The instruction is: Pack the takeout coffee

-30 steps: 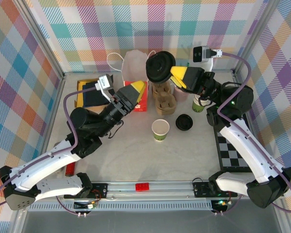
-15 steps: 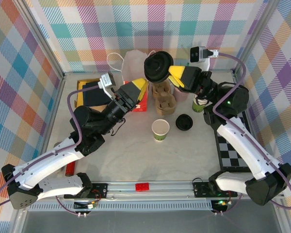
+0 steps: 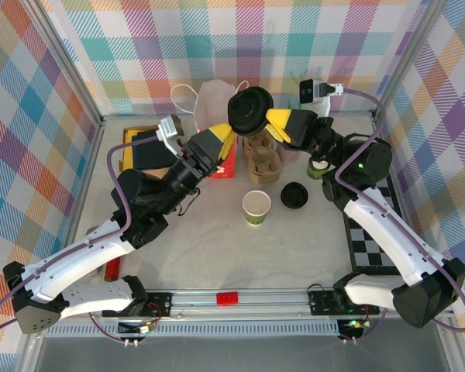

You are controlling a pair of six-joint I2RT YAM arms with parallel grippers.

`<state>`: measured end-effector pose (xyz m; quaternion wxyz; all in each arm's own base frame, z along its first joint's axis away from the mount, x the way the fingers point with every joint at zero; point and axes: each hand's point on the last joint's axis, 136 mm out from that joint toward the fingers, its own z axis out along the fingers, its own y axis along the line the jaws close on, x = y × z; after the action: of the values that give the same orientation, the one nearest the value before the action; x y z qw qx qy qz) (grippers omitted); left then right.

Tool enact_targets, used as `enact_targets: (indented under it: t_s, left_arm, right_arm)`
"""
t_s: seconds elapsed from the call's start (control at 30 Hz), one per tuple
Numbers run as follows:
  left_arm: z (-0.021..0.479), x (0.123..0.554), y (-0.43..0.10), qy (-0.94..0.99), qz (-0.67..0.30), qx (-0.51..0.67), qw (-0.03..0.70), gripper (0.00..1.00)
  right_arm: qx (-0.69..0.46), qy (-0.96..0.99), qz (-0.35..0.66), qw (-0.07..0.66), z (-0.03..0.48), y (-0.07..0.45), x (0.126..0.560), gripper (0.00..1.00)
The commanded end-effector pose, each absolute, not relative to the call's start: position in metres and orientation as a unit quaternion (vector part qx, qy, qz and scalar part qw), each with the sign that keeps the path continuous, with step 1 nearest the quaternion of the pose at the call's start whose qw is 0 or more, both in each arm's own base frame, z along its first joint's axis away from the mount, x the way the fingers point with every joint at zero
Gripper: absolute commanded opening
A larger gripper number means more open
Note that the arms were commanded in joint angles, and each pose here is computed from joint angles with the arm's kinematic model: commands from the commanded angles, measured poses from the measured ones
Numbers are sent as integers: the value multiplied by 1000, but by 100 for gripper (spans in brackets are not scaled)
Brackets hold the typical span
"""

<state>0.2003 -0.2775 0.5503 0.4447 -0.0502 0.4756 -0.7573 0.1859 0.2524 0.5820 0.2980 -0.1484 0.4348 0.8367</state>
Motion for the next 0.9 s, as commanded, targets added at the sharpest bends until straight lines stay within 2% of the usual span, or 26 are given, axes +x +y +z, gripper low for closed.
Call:
enact_targets:
  t_s: [0.0,0.07,0.87]
  left_arm:
    - [565,196,-270,448,-773,-46,448,41]
    - [563,196,-270,448,-773,-47,447,37]
    - [561,200,-267,438,-780,-57,443,32]
  right_arm:
    - [-161,407,843,312,591,245,174,18]
    - [-162,406,843,313,592,245,174,18]
    - [-154,402,848,307,587,247,179,18]
